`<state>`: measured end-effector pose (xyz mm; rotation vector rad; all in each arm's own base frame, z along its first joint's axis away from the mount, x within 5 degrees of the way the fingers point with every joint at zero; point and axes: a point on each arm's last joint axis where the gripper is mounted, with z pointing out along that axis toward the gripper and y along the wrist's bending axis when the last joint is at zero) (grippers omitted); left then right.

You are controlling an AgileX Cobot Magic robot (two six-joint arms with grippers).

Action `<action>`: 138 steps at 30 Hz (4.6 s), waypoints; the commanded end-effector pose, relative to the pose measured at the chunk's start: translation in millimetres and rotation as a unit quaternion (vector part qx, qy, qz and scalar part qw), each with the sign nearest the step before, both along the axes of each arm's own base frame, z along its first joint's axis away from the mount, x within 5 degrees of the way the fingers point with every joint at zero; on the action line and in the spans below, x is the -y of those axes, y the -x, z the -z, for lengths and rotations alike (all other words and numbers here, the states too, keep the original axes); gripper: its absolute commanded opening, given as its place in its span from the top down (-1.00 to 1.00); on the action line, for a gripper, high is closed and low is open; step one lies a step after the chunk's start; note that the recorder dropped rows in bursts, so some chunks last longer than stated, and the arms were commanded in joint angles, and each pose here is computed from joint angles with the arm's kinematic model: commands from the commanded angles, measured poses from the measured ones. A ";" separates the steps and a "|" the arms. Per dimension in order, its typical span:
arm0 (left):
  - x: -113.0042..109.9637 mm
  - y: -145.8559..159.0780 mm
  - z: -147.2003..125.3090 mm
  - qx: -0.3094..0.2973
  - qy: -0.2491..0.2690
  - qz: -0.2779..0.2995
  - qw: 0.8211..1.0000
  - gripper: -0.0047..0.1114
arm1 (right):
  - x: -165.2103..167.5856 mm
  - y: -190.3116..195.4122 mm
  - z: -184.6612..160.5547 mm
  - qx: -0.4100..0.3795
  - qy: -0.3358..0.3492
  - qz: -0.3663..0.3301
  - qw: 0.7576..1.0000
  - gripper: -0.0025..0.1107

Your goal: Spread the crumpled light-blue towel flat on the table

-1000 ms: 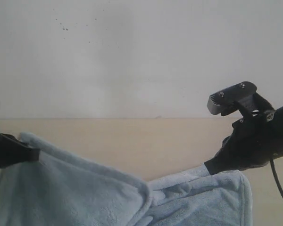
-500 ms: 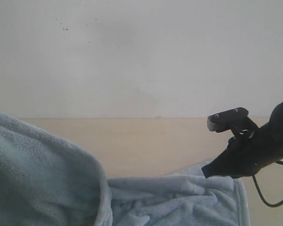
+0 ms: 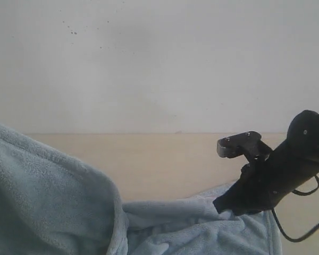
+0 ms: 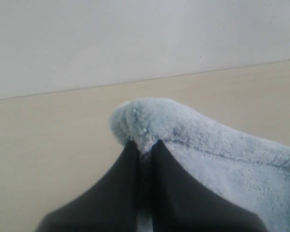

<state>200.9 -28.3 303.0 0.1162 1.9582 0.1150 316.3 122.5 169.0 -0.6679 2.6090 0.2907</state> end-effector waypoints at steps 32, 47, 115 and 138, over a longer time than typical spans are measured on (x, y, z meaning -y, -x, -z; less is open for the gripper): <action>-0.9 20.3 -11.6 0.008 0.033 0.007 0.999 0.85 | 13.2 154.9 -8.6 -0.099 0.176 -0.172 0.964 -0.01; -0.4 20.4 -11.4 0.006 0.036 0.009 0.999 0.85 | -7.9 148.6 34.4 -0.149 0.177 -0.203 0.951 0.00; -39.5 176.9 -64.5 0.126 0.062 0.044 0.989 0.85 | 137.9 273.2 -179.1 0.303 0.019 0.120 0.945 0.96; -13.6 75.2 -25.6 -0.020 0.023 0.016 0.999 0.85 | 122.5 211.9 -182.7 0.357 0.173 0.177 0.900 0.96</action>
